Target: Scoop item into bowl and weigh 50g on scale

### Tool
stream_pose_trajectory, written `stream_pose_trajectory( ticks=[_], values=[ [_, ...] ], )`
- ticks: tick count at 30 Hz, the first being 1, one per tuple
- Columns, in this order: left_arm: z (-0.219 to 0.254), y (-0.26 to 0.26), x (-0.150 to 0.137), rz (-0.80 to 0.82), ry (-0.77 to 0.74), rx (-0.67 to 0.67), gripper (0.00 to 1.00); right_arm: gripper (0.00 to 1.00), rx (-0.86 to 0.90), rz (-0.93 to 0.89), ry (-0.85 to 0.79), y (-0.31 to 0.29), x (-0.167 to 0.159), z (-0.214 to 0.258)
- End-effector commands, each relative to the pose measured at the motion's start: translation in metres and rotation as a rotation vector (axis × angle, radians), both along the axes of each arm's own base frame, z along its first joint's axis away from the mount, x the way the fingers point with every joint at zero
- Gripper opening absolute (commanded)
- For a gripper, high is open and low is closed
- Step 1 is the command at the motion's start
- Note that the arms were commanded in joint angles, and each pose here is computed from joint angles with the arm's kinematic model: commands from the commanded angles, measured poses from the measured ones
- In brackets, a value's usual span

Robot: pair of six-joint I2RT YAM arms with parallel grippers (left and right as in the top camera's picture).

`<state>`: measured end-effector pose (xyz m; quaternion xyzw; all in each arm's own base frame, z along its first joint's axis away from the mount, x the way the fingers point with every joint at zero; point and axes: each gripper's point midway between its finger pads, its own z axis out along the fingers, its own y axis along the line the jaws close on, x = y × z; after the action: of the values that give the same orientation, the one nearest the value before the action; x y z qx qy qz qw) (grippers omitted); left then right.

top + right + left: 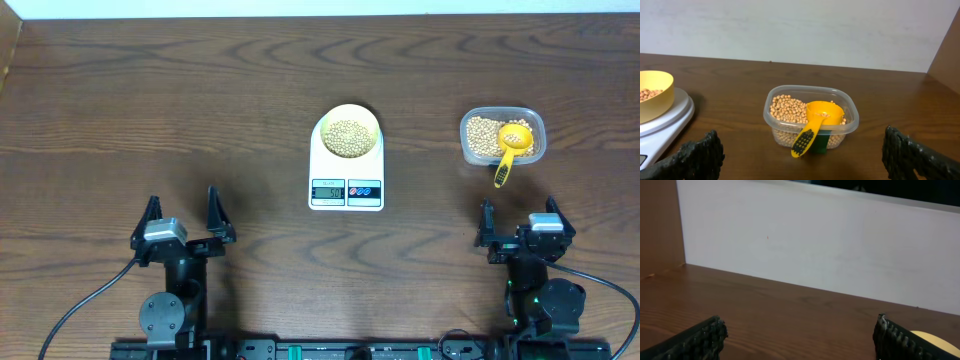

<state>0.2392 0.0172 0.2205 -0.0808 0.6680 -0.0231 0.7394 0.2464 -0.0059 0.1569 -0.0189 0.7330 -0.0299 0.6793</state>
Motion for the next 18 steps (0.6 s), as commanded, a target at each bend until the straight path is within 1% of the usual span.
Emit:
stream_pose_trajectory(
  ticks=[1,7,13,18],
  values=[
    [-0.006,0.004,0.001,0.018,-0.007,-0.010,0.96,0.99,-0.012,-0.004,0.000,-0.001,0.000,0.000],
    [-0.016,0.004,0.005,0.018,-0.028,-0.009,0.96,0.99,-0.012,-0.003,0.000,-0.001,0.000,0.000],
    [-0.018,0.004,0.005,0.018,-0.018,-0.009,0.96,0.99,-0.012,-0.003,0.000,-0.001,0.000,0.000],
    [-0.035,0.004,0.006,0.018,0.048,-0.012,0.96,0.99,-0.012,-0.003,0.000,-0.001,0.000,0.000]
  ],
)
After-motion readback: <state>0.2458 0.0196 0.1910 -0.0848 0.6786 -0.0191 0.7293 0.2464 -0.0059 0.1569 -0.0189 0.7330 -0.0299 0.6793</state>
